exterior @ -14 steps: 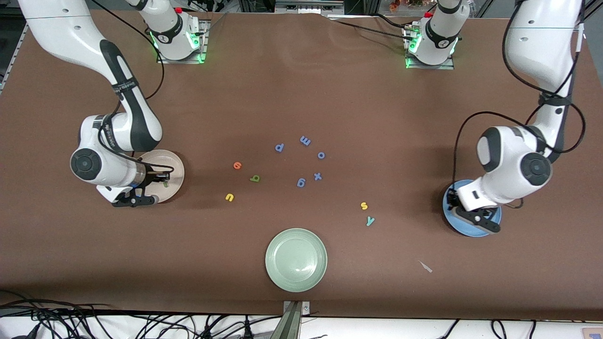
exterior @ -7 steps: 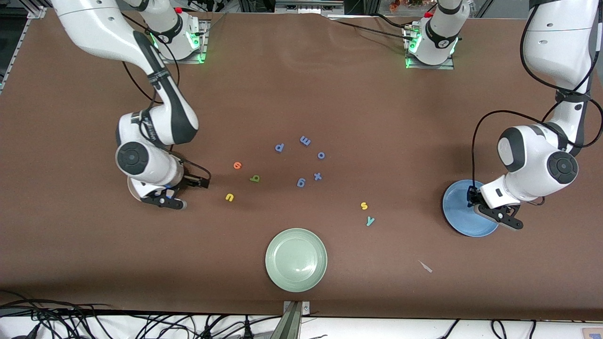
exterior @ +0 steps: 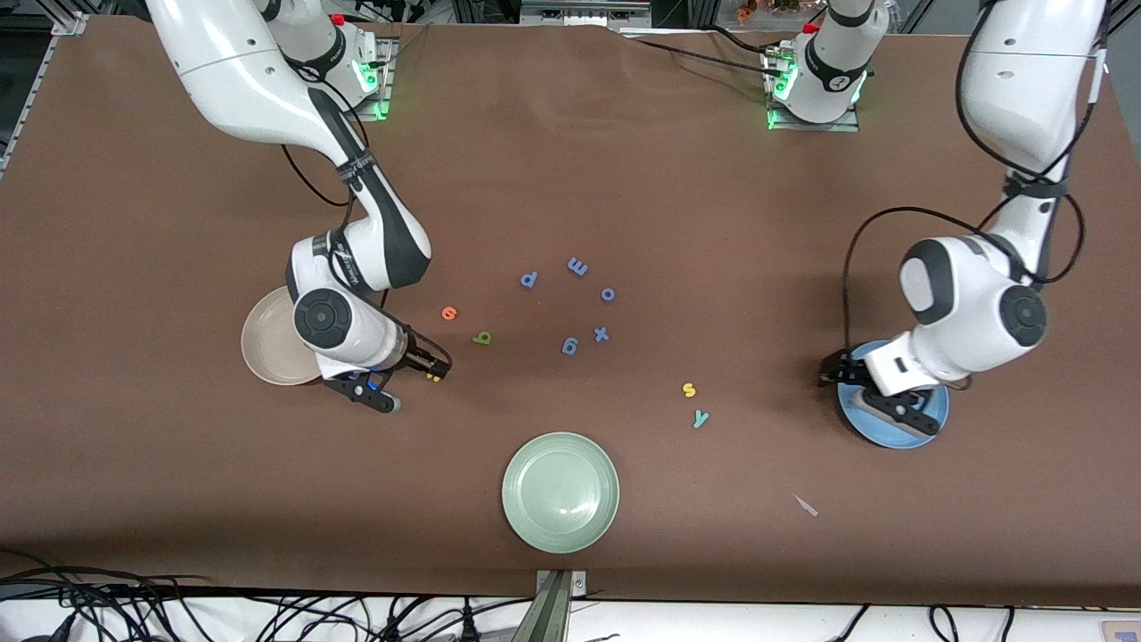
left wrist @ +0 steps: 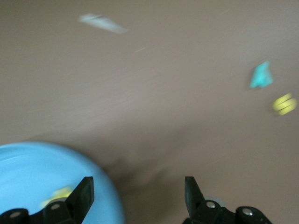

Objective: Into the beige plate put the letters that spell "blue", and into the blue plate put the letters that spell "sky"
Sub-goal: 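Grasp the yellow u with the right gripper while the left gripper reaches the yellow s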

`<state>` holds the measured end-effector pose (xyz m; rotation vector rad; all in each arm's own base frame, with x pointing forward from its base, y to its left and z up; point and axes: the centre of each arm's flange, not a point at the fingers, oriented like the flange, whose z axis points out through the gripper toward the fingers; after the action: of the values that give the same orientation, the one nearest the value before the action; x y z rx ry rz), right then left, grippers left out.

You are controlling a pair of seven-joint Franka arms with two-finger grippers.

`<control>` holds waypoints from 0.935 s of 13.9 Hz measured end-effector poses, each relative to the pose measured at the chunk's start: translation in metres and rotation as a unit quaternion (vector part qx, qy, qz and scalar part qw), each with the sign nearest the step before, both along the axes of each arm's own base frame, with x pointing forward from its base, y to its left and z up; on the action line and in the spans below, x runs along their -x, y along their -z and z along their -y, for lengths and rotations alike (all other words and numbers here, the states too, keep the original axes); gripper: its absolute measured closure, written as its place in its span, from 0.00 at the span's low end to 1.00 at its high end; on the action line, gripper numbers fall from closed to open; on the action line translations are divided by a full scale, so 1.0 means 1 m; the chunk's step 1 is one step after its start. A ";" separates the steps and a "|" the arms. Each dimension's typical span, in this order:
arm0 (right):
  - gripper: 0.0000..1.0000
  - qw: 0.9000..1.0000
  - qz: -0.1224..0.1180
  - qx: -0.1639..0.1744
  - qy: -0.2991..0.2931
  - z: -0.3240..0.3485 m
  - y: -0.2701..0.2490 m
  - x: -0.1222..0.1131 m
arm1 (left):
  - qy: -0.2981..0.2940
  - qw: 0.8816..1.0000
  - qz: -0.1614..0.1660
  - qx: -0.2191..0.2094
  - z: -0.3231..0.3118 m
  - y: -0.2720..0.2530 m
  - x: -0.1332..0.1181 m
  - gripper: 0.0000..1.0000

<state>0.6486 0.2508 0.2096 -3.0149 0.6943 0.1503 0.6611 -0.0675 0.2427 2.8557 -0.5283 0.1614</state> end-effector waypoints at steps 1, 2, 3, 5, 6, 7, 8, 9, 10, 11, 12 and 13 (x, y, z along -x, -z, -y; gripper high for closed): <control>0.00 1.000 0.005 -0.003 0.007 -0.001 0.005 -0.003 | -0.012 1.000 -0.002 0.010 0.029 0.001 0.003 0.14; 0.00 1.000 0.007 -0.004 0.009 -0.004 0.011 -0.003 | -0.025 1.000 -0.001 0.014 0.060 0.004 0.007 0.15; 0.00 1.000 0.007 -0.004 0.008 -0.009 0.018 -0.001 | -0.040 0.999 -0.002 0.016 0.093 0.007 0.013 0.15; 0.00 1.000 0.004 -0.003 0.005 -0.017 0.029 0.004 | -0.078 0.997 -0.021 0.019 0.153 0.019 0.031 0.17; 0.00 1.000 0.002 -0.002 0.005 -0.019 0.032 0.005 | -0.091 0.995 -0.028 0.019 0.175 0.028 0.040 0.17; 0.00 1.000 0.002 -0.002 0.005 -0.019 0.034 0.005 | -0.097 0.995 -0.029 0.019 0.192 0.037 0.046 0.17; 0.01 1.000 0.001 -0.001 0.006 -0.018 0.034 0.005 | -0.099 0.995 -0.027 0.018 0.202 0.046 0.050 0.17; 0.04 1.000 0.001 -0.001 0.006 -0.018 0.035 0.005 | -0.099 0.995 -0.025 0.016 0.207 0.055 0.053 0.17; 0.11 1.000 0.002 -0.001 0.006 -0.017 0.035 0.005 | -0.100 0.995 -0.024 0.014 0.208 0.064 0.054 0.17; 0.12 1.000 0.002 0.000 0.007 -0.016 0.035 0.004 | -0.102 0.994 -0.024 0.012 0.206 0.070 0.053 0.17; 0.20 1.000 0.002 0.000 0.008 -0.015 0.035 0.004 | -0.104 0.994 -0.024 0.011 0.203 0.073 0.051 0.17; 0.26 1.000 0.002 0.001 0.009 -0.013 0.035 0.003 | -0.106 0.994 -0.021 0.011 0.202 0.072 0.048 0.17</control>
<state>0.6454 0.2638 0.1746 -3.0081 0.7224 0.1434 0.6130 -0.2697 0.1707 2.8805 -0.2126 0.1416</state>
